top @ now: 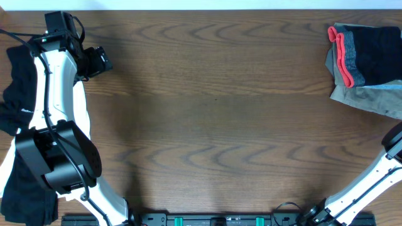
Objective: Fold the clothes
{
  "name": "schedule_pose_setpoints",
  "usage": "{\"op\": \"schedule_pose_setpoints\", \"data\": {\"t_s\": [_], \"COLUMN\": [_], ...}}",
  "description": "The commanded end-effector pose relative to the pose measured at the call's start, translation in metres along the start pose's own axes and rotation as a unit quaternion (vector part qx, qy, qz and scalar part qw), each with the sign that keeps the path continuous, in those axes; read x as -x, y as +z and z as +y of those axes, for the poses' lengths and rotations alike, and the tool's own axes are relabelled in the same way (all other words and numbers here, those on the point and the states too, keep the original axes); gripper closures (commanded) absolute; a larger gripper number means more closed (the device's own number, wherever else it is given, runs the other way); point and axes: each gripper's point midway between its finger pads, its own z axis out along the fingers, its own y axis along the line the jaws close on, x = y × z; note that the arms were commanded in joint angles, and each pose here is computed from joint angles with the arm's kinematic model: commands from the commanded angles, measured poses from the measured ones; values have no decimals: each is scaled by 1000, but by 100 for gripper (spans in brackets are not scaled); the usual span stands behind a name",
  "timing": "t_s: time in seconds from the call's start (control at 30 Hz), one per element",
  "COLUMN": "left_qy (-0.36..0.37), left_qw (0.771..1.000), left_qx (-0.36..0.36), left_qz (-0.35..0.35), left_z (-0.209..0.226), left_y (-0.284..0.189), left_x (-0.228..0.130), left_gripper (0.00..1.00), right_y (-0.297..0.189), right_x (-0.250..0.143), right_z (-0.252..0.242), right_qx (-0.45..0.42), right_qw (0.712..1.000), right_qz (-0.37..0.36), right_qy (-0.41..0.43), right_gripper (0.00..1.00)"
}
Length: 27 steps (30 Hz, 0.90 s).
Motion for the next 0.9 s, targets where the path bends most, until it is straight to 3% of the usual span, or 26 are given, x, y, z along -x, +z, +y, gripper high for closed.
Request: {"op": "schedule_pose_setpoints", "data": {"t_s": [0.0,0.27,0.43,0.87], "left_qy": [-2,-2,-2,-2], "left_qw": [1000,1000,1000,1000], "left_qx": [4,5,4,6], "left_qz": [14,16,16,24], "left_z": [1,1,1,2], "left_y": [9,9,9,9], "left_x": [-6,-7,-7,-11], "left_gripper": [2,2,2,2], "right_y": [-44,-22,-3,66], "right_x": [31,45,46,9], "right_z": [-7,-10,-34,-46], "right_qx": [0,-5,-67,-64], "right_qw": [998,996,992,992], "right_qz": [-55,-88,-99,-54], "right_qy": [7,7,37,90], "right_gripper": [61,57,57,55]}}
